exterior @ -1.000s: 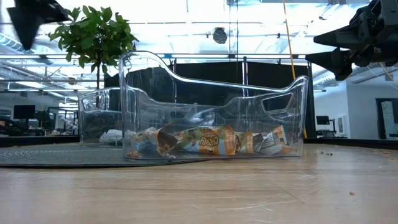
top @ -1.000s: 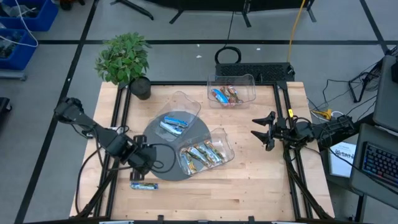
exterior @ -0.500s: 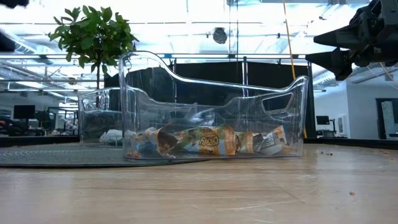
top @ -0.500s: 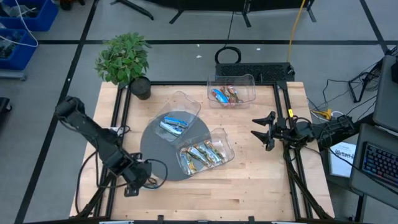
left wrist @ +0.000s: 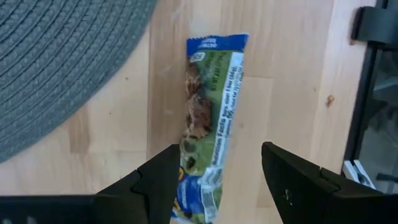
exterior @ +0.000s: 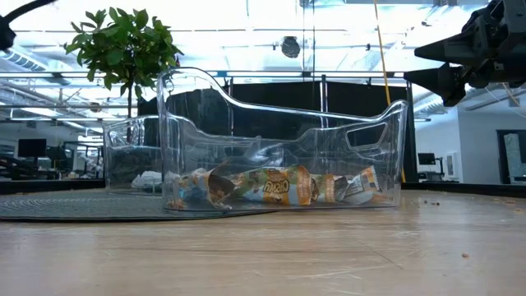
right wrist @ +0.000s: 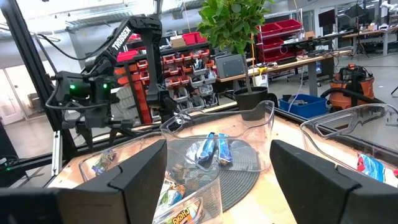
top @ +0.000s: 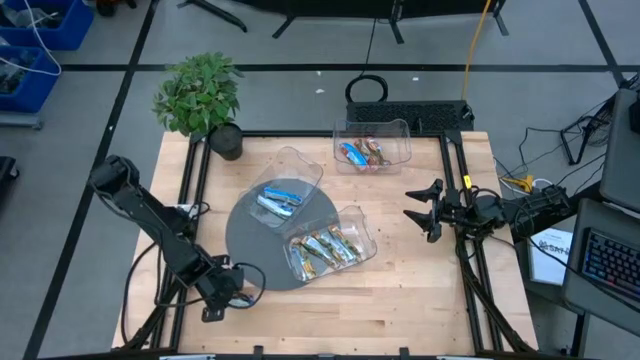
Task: Pick and place Granola Bars by type
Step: Put the blue granola bar into the top left transparent bin
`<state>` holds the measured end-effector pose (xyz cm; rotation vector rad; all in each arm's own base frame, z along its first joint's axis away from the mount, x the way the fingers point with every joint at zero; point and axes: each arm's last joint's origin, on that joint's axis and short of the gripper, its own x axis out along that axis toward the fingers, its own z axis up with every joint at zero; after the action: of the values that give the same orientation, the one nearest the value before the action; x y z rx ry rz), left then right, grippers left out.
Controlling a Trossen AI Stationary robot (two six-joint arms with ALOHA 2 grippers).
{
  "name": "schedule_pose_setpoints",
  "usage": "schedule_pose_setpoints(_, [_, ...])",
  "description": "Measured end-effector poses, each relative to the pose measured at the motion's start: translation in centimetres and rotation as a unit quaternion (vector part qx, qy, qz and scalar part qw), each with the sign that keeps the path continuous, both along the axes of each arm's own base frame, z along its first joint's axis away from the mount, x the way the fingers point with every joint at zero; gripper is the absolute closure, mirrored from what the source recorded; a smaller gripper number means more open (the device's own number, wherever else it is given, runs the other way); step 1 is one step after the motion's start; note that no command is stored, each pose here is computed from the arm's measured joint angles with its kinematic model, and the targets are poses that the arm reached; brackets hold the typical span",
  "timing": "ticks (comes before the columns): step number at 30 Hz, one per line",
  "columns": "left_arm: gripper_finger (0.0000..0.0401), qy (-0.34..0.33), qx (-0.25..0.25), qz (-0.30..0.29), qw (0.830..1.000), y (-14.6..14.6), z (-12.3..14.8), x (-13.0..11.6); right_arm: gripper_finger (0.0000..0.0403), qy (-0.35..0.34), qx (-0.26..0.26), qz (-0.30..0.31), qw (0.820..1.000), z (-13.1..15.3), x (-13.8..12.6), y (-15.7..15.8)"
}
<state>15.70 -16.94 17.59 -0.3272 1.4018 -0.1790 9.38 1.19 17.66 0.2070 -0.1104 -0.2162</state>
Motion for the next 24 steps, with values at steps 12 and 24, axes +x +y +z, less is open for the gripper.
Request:
schedule_pose_setpoints(12, [0.0171,0.010,0.044,-0.001,0.999,-0.7,-2.6,0.8,0.0124,0.000,0.000,0.000,1.000,0.0,0.0,0.0])
schedule_pose_setpoints(24, [0.0208,0.011,0.052,0.016,0.998,-1.4,-4.1,1.5,0.0124,0.000,0.000,0.000,1.000,0.0,0.0,0.0])
